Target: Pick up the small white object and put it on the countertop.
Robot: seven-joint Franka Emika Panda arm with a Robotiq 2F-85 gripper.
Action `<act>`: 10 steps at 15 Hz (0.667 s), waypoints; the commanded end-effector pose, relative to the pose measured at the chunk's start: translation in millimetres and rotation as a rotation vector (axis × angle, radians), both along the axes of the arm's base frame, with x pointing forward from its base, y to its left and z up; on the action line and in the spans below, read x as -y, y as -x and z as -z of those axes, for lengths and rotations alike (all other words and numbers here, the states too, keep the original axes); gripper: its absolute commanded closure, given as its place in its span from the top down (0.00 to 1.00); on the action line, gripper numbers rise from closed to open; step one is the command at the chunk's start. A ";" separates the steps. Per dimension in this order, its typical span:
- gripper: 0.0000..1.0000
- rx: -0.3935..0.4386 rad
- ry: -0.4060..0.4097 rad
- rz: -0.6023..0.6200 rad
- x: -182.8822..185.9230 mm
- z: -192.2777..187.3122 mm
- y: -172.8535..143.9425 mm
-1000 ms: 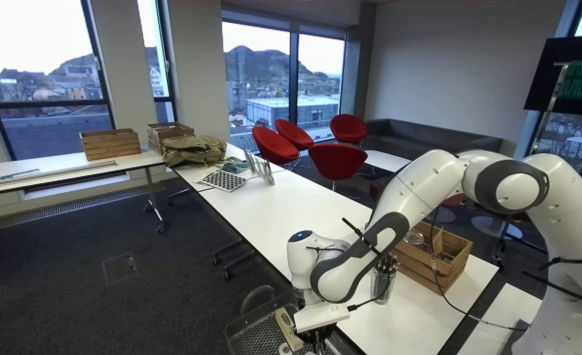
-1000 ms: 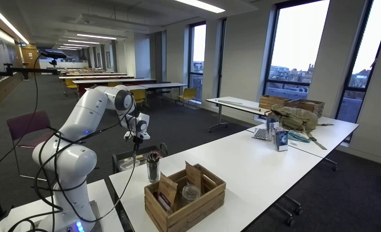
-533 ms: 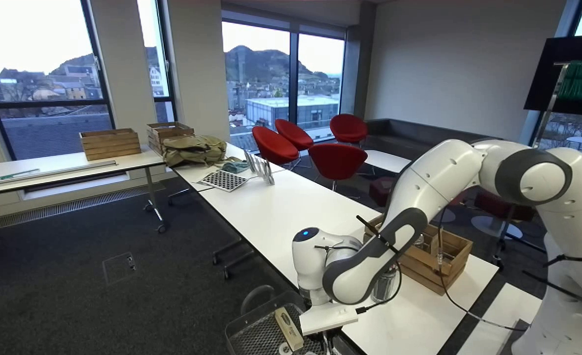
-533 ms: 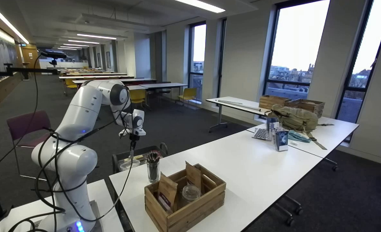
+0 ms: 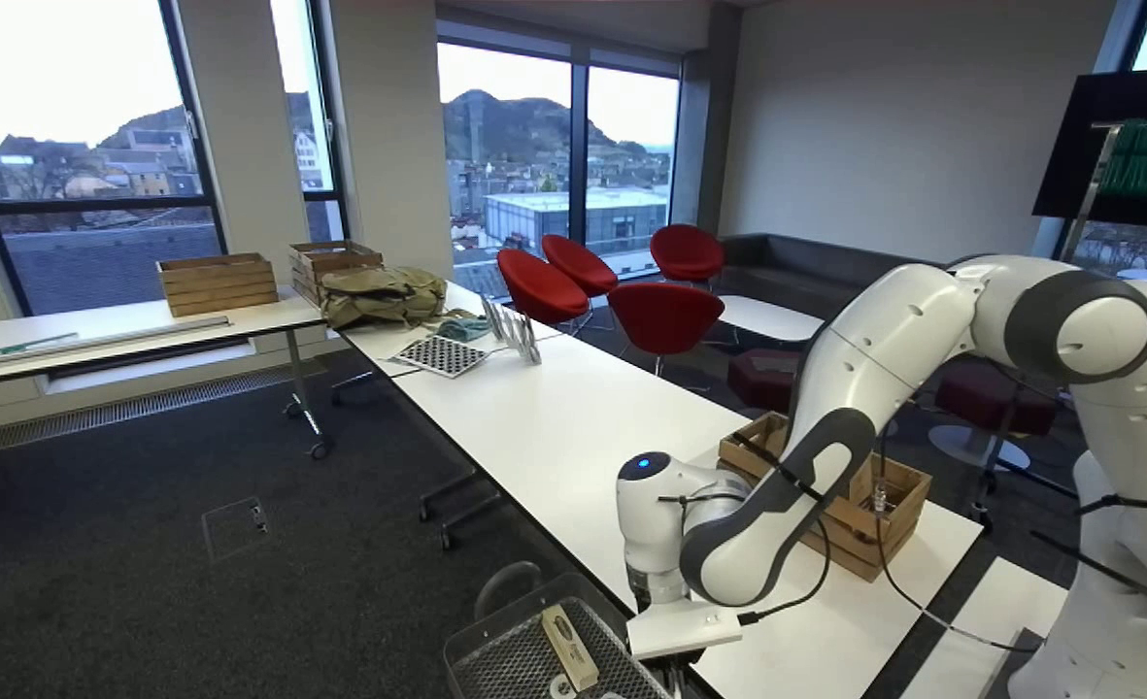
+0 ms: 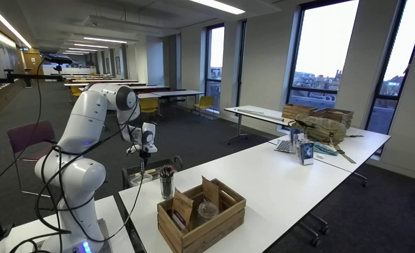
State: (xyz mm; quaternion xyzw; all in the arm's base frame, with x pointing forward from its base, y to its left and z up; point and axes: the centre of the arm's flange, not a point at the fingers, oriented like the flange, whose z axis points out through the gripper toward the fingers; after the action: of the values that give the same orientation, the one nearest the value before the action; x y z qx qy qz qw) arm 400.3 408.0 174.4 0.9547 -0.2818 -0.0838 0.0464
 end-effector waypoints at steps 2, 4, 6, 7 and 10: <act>0.02 0.099 -0.060 0.114 69.1 -3.5 13.5; 0.02 0.139 -0.104 0.179 92.8 1.0 12.8; 0.02 0.144 -0.140 0.271 114.8 7.2 13.7; 0.02 0.137 -0.152 0.326 128.3 13.2 16.3; 0.02 0.127 -0.199 0.454 149.7 21.8 23.7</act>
State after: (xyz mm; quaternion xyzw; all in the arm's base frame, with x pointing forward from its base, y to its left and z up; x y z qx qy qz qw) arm 399.1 296.6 152.5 0.8931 -0.4426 -0.0483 -0.0639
